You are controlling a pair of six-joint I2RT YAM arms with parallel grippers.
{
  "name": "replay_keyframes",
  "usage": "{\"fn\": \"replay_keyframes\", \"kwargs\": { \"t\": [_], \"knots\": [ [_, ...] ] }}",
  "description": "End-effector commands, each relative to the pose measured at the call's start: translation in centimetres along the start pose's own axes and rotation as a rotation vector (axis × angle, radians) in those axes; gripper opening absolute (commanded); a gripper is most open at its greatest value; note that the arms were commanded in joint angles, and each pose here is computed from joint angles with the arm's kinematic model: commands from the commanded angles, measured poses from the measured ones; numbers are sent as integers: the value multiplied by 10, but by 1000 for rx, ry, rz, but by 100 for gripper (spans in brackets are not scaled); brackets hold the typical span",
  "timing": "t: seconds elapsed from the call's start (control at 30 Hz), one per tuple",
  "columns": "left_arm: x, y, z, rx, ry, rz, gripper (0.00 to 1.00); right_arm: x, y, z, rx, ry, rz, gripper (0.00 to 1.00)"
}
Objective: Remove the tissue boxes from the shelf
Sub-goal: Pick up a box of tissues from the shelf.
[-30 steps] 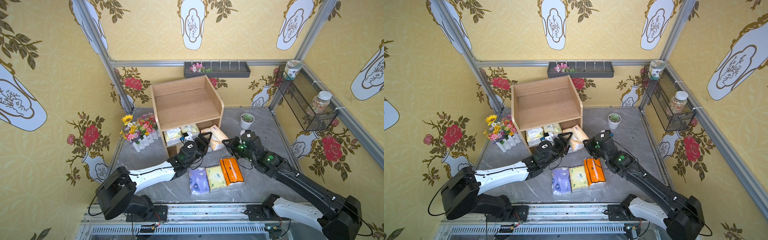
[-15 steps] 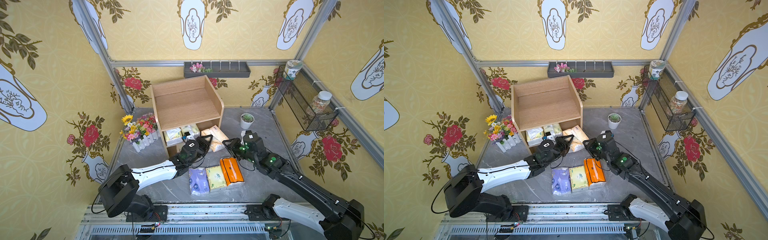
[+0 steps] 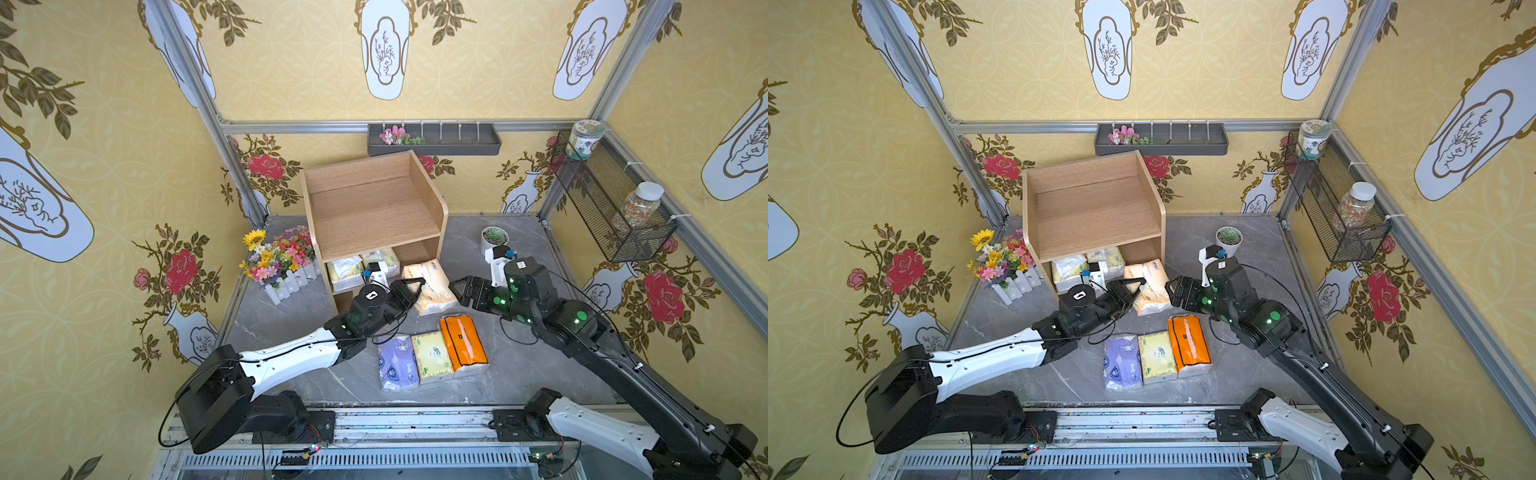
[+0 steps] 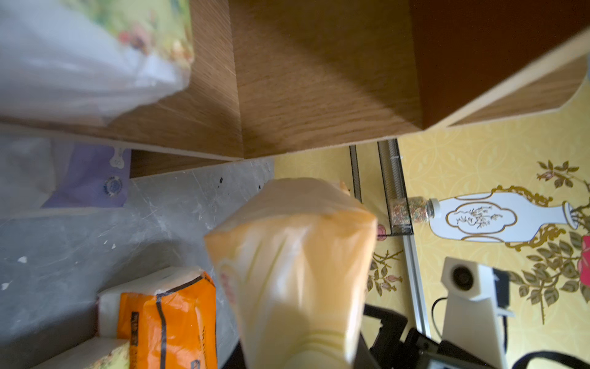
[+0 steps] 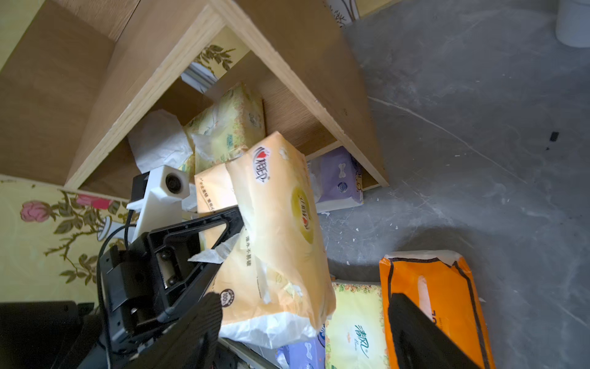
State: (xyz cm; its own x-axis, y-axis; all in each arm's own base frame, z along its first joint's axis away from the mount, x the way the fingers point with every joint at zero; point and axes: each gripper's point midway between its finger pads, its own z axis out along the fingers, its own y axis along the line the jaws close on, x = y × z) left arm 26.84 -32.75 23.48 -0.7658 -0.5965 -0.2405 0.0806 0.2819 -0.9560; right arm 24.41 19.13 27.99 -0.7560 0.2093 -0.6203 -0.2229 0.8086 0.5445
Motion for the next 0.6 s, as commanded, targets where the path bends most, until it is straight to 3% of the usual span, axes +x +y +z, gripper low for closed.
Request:
{"fn": "replay_keyframes", "kwargs": {
  "t": [0.0,0.27,0.57],
  "knots": [
    [20,-2,-9,46,113,103,24,17,15,0,-108,136,-135,86],
    [35,-17,-38,196,212,131,25,29,31,4,-358,289,-36,82],
    [46,-36,-55,340,278,127,25,45,35,14,-440,364,10,72]
  ]
}}
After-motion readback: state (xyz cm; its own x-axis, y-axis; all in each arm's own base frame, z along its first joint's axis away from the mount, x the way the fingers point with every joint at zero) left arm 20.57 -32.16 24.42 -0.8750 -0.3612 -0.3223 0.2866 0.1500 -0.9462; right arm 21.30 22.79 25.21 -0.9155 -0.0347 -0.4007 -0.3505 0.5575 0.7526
